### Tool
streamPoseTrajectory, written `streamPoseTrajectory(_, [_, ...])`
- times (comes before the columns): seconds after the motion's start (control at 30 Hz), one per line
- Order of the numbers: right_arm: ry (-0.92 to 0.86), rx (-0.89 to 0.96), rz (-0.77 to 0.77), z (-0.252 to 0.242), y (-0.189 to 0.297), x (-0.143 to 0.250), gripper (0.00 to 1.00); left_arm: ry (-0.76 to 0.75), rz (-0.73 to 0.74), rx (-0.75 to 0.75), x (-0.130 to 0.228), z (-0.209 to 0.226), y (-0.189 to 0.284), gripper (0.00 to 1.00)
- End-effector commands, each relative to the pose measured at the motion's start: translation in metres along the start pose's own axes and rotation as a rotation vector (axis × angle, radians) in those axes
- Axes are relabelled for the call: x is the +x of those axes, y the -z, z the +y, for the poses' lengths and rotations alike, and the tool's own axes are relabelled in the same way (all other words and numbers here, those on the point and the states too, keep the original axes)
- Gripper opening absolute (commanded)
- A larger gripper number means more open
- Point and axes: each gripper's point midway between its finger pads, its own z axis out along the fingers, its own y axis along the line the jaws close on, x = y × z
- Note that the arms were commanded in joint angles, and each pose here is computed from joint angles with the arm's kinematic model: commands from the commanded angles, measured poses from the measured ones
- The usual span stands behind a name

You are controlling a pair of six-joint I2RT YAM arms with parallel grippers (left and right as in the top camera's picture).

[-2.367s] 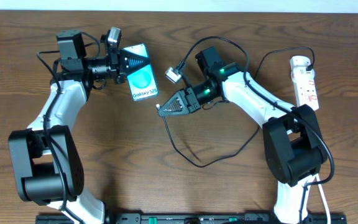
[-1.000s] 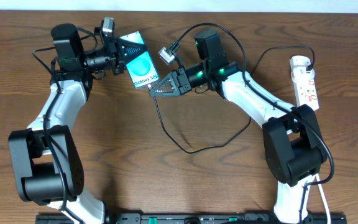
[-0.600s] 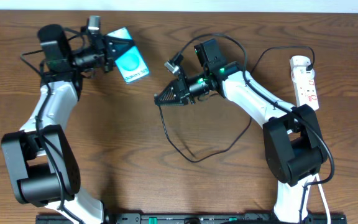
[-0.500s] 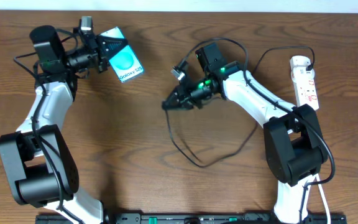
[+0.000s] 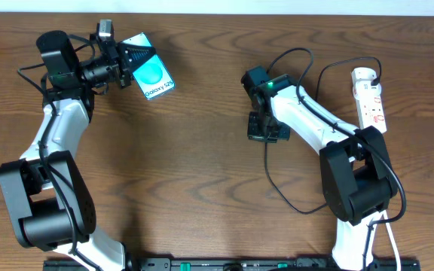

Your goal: Plug charger to phone and switch on socket

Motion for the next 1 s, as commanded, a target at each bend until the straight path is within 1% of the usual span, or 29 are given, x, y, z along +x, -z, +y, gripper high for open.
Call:
streamPoseTrajectory(0.0, [-0.029, 0.078, -0.045, -0.016, -0.004, -0.009, 0.02, -0.016, 0.031, 0.018, 0.005, -0.006, 0.000, 0.07])
streamPoseTrajectory(0.33, [-0.025, 0.093, -0.021, -0.018, -0.014, -0.004, 0.02, -0.015, 0.035, 0.019, 0.006, -0.007, 0.000, 0.07])
streamPoseTrajectory(0.6, [-0.020, 0.101, 0.046, -0.015, -0.035, 0.005, 0.01, -0.016, 0.035, 0.019, 0.006, -0.007, 0.000, 0.07])
streamPoseTrajectory(0.77, [-0.027, 0.097, 0.051, -0.014, -0.037, 0.005, 0.02, -0.016, 0.034, 0.019, 0.006, -0.007, 0.000, 0.07])
streamPoseTrajectory(0.8, [-0.027, 0.097, 0.050, -0.014, -0.037, 0.005, 0.06, -0.016, 0.034, 0.019, 0.006, -0.007, 0.000, 0.07])
streamPoseTrajectory(0.87, [-0.027, 0.097, 0.051, -0.014, -0.037, 0.006, 0.26, -0.016, 0.034, 0.019, 0.006, -0.007, 0.000, 0.07])
streamPoseTrajectory(0.9, [-0.027, 0.097, 0.052, -0.015, -0.037, 0.006, 0.33, -0.016, 0.034, 0.019, 0.006, -0.007, 0.000, 0.07])
streamPoseTrajectory(0.93, [-0.028, 0.098, 0.053, -0.015, -0.037, 0.006, 0.44, -0.017, 0.034, 0.019, 0.006, -0.007, 0.000, 0.07])
streamPoseTrajectory(0.97, [-0.028, 0.098, 0.054, -0.015, -0.037, 0.006, 0.46, -0.019, 0.034, 0.019, 0.006, -0.007, 0.000, 0.08])
